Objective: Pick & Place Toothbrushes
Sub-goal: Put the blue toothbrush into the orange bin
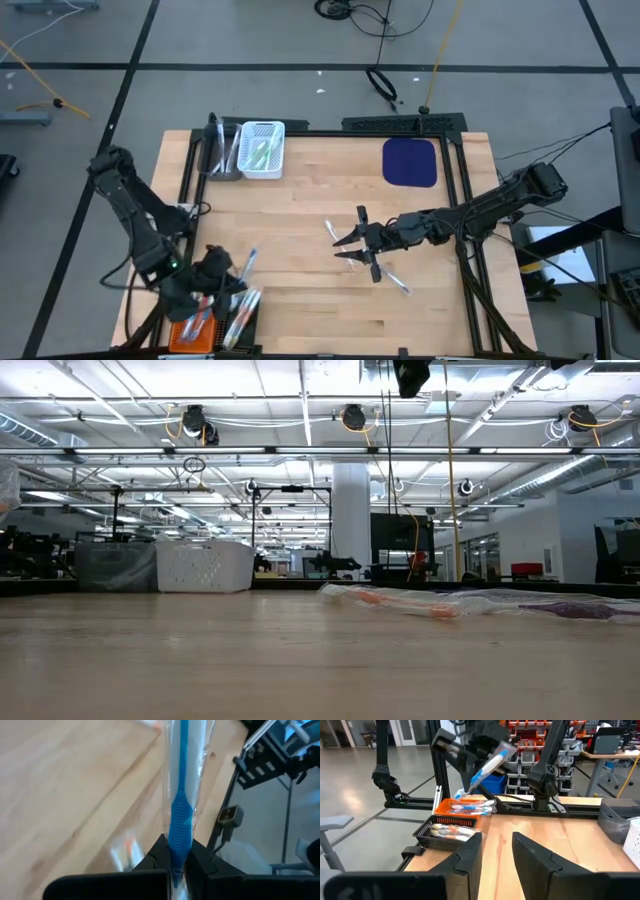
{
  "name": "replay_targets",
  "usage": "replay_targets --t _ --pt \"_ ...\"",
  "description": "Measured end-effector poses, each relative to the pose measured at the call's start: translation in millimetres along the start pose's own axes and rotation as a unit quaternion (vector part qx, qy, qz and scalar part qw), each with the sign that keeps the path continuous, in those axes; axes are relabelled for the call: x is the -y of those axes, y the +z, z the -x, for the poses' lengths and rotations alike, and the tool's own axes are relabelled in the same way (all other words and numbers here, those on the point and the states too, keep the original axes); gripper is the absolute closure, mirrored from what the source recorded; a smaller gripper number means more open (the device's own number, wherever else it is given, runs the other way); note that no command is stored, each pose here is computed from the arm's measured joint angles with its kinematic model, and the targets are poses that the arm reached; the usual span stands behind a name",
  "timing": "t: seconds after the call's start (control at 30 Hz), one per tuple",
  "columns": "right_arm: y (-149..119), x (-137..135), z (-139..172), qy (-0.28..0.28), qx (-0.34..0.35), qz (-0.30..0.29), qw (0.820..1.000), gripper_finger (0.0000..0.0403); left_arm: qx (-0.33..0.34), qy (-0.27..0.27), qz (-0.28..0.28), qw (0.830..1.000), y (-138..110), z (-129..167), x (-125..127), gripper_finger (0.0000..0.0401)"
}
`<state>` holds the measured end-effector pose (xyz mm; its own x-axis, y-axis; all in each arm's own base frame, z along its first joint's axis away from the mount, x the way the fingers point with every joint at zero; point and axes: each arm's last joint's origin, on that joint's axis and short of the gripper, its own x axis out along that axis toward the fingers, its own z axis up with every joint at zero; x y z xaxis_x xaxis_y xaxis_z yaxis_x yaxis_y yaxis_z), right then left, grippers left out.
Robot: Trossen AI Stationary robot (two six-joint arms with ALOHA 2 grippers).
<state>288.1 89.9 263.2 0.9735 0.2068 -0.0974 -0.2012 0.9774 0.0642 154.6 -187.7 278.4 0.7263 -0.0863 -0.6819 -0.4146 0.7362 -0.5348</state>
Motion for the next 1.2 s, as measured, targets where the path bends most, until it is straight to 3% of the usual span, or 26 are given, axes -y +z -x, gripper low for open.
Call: replay_targets --t 0.47,0.87,1.2 --pt "-1.3 0.1 0.0 -0.001 -0.007 0.001 1.0 0.0309 -0.029 0.039 0.087 0.995 -59.0 29.5 -15.9 0.0389" --pt "-3.1 0.2 0.0 -0.001 -0.016 -0.009 1.0 0.031 -0.063 0.063 0.088 0.992 -90.9 52.8 -32.3 0.0389" --pt "-3.1 0.2 0.0 -0.002 -0.016 -0.011 1.0 0.031 -0.084 0.098 0.089 0.988 -114.0 54.9 -39.7 0.0389"
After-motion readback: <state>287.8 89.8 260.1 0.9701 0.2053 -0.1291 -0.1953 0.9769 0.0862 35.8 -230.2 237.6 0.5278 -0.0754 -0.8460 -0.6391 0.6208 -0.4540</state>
